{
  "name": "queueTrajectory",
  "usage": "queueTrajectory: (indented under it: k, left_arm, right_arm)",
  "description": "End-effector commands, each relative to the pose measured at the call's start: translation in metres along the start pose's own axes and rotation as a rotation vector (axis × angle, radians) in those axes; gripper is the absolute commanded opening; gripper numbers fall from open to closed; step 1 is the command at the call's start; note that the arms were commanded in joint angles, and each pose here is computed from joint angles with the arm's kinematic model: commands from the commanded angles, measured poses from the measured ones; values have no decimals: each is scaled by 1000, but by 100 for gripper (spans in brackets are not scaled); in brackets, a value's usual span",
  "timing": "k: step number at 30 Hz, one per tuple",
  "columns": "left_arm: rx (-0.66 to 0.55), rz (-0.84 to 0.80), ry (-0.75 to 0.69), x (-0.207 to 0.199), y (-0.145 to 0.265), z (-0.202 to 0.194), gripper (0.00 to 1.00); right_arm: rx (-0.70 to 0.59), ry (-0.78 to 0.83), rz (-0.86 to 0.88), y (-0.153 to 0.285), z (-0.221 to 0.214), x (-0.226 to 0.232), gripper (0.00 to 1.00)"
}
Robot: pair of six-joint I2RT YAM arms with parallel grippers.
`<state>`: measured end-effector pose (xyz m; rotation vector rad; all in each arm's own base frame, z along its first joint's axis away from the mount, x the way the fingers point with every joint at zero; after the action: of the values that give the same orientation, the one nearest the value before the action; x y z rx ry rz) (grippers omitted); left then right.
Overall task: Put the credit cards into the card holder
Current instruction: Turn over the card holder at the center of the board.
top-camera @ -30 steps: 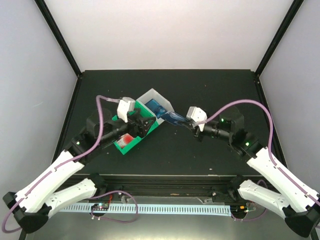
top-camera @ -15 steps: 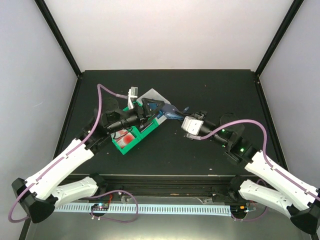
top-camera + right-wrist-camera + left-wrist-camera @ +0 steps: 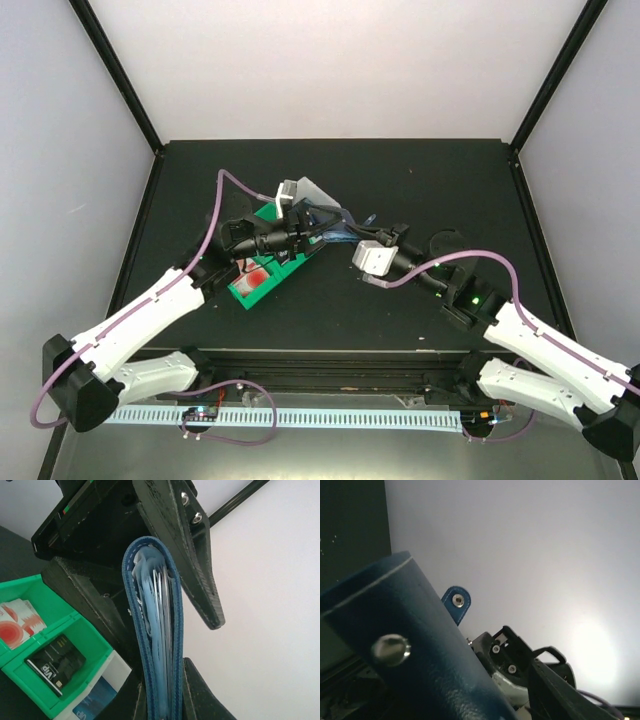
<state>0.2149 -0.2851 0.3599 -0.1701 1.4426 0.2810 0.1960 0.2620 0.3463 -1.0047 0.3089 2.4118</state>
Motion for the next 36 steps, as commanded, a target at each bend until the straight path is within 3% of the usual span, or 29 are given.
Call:
queueTrajectory:
  k: [1,3,5,6,9,12,16,19,24,27,32,36]
  left_arm:
    - [85,-60,-5,-7,-2,-11,38]
    - [68,-44,-37,-3,0,-9,22]
    - [57,-39,-86,-4,2,-7,8]
    - [57,-34,-120,-4,2,-7,4]
    - [39,40,-234,10,5,-5,1]
    - [32,125,-369,35,7,-4,2]
    - [21,192,-516,65,14,-8,2]
    - [6,179,-589,75,24,-14,2]
    - [30,146,-686,91,34,-29,2]
    - [49,159,-717,104,36,-33,2]
    - [99,156,-691,121,30,-38,2]
    - [121,179,-646,134,23,-37,2]
  right_arm:
    - [-15,9,4,1,3,5,7]
    - [-14,-36,-9,4,5,3,24]
    - [-13,-139,29,13,12,5,55]
    - [-15,-208,66,20,17,7,64]
    - [-20,-471,144,41,31,11,71]
    - [33,-773,121,50,29,7,72]
    - [304,-1138,-44,39,-10,1,73]
    - [516,-1305,-181,31,-51,12,80]
    - [631,-1531,-133,23,-89,56,79]
    - [611,-1679,-10,18,-97,78,63]
    - [496,-1756,162,11,-85,91,38]
    - [486,-1799,167,12,-93,99,35]
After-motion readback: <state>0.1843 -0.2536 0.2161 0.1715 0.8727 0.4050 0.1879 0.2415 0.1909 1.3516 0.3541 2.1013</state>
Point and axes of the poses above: each gripper's point midway between its finger pads, its own y axis back along the fingers, its own x axis along the line the jaws close on, z = x × y, the point moved 2 cm from there along y, back along the fingers, and after that the axes turned 4 degrees about -y, right-handed, at the moved point
